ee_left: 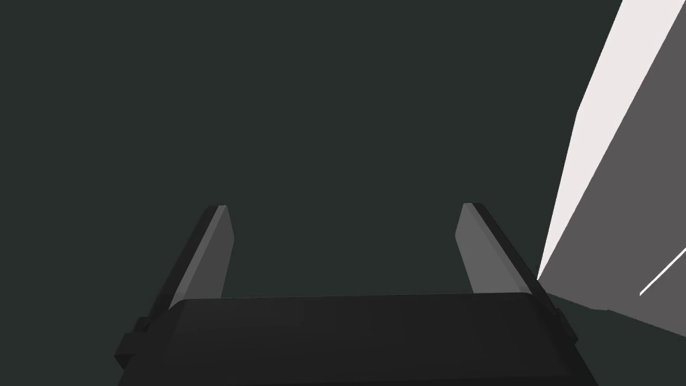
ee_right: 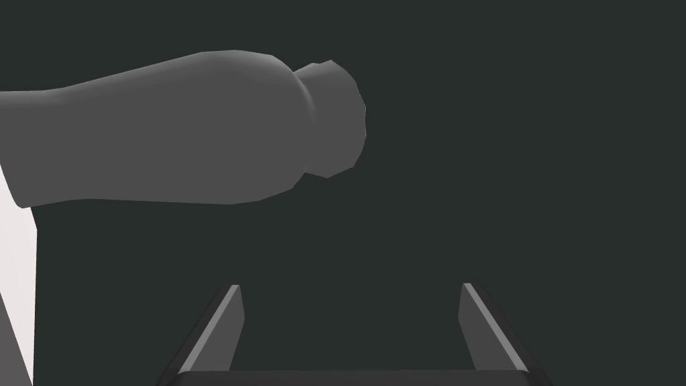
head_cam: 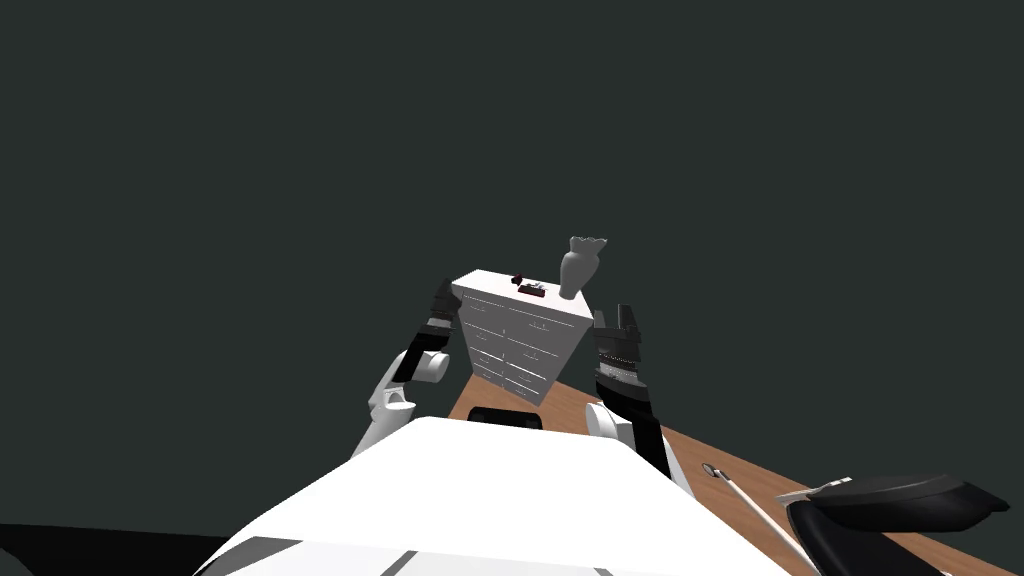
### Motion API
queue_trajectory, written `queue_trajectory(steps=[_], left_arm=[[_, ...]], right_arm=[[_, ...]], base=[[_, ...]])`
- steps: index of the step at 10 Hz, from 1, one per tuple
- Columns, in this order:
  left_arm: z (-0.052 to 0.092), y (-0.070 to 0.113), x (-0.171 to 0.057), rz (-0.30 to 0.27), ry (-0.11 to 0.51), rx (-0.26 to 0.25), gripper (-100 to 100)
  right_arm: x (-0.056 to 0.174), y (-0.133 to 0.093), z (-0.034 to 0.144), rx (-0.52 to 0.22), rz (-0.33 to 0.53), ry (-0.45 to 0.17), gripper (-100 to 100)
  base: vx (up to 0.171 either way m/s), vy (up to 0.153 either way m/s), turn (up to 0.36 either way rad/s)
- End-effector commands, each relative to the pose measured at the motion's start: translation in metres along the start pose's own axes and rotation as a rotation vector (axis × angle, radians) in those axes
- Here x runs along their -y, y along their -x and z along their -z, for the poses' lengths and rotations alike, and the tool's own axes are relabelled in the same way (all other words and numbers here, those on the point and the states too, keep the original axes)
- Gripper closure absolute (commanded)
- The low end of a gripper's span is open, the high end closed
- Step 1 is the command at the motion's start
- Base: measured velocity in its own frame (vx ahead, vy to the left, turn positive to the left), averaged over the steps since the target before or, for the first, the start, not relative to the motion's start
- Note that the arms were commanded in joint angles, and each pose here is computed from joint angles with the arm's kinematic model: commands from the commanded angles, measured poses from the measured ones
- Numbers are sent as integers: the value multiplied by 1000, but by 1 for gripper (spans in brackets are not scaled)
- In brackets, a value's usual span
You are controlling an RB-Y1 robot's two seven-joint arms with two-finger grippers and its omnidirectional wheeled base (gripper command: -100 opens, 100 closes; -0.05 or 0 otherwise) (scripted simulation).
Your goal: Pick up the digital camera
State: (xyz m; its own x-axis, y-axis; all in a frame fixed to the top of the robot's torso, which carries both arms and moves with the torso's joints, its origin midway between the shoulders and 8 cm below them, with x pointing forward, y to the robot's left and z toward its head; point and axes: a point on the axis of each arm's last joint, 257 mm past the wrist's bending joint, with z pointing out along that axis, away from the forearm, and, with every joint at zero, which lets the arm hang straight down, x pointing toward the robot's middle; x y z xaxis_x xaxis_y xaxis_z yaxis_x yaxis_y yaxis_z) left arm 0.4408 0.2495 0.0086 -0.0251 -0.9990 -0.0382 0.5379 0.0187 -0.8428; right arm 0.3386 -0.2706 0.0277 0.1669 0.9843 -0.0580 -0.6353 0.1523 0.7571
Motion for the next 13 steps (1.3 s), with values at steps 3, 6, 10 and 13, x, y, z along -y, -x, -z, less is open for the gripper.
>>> queue_trajectory(steps=[3,6,10,13], left_arm=[[-27,-9,-20,71,63,-28,-100],[-51,-19,-23,108,89,-50,-100],[-79,-31,-36,172,150,-77,-100],[-98,-41,-40,203,188,-95,-100]], right_arm=[[0,0,0,0,0,0,0],[0,0,0,0,0,0,0],[0,0,0,0,0,0,0],[0,0,0,0,0,0,0]], base=[[-6,44,-72],[0,37,-55],[2,29,-63],[4,25,-39]])
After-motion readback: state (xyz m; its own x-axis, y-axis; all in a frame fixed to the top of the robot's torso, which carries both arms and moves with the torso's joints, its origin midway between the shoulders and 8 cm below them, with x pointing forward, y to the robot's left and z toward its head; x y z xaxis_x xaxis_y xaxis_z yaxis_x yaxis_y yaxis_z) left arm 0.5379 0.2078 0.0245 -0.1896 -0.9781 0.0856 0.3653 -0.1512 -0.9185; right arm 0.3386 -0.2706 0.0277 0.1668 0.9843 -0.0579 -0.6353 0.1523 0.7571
